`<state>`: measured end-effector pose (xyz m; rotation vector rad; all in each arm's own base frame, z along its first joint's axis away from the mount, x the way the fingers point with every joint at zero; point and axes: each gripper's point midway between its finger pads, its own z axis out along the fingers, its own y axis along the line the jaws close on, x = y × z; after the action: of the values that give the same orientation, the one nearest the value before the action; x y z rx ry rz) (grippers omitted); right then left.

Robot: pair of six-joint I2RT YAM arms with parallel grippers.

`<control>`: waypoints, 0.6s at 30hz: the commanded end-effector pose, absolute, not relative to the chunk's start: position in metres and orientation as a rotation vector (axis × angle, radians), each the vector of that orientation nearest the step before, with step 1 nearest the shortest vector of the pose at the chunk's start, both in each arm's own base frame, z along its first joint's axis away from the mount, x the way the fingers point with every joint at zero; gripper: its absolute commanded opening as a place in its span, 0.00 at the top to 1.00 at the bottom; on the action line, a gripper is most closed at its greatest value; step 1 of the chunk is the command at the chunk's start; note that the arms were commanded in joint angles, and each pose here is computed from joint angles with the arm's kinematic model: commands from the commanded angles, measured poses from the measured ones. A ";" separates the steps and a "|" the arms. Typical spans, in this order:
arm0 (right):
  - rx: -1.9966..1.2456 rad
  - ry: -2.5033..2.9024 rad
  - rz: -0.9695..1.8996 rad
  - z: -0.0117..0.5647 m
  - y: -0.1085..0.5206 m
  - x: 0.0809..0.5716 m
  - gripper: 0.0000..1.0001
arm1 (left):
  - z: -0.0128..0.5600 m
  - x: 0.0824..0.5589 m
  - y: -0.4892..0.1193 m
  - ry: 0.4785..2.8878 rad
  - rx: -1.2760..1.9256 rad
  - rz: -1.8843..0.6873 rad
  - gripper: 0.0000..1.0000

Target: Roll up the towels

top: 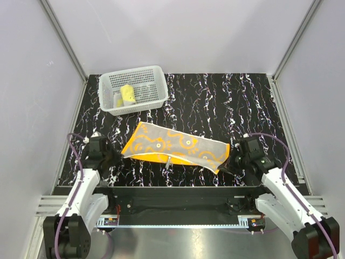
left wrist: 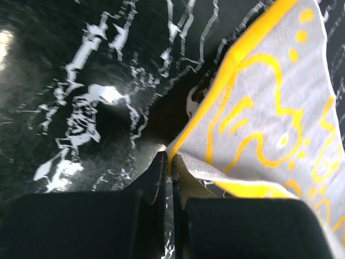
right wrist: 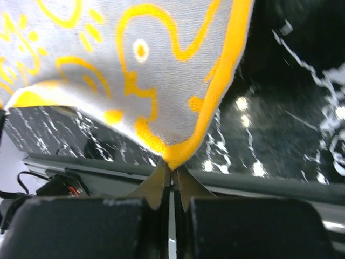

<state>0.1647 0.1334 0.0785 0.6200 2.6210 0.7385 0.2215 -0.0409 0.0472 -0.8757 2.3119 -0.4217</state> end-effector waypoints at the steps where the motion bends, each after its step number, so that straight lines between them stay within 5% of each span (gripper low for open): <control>1: 0.714 2.710 0.722 0.062 0.128 0.137 1.00 | 0.058 0.234 -0.032 2.267 -0.913 -0.424 1.00; 8: 0.760 2.762 0.733 0.043 0.125 0.109 0.99 | 0.057 0.235 -0.027 2.262 -0.943 -0.421 0.96; 10: 0.758 2.768 0.739 0.042 0.125 0.107 0.75 | 0.057 0.235 -0.028 2.263 -0.942 -0.425 0.87; 11: 0.762 2.773 0.731 0.042 0.124 0.106 0.37 | 0.057 0.235 -0.029 2.265 -0.938 -0.431 0.72; 12: 0.762 2.767 0.722 0.044 0.123 0.108 0.23 | 0.057 0.235 -0.029 2.265 -0.936 -0.435 0.61; 15: 0.754 2.759 0.692 0.053 0.121 0.113 0.09 | 0.059 0.235 -0.030 2.266 -0.934 -0.441 0.14; 18: 0.739 2.692 0.669 0.073 0.118 0.129 0.07 | 0.066 0.237 -0.031 2.252 -0.919 -0.452 0.01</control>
<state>0.1064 0.1196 0.0446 0.7655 2.7872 0.6771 0.2208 -0.0306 0.0408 -0.9653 2.3189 -0.4144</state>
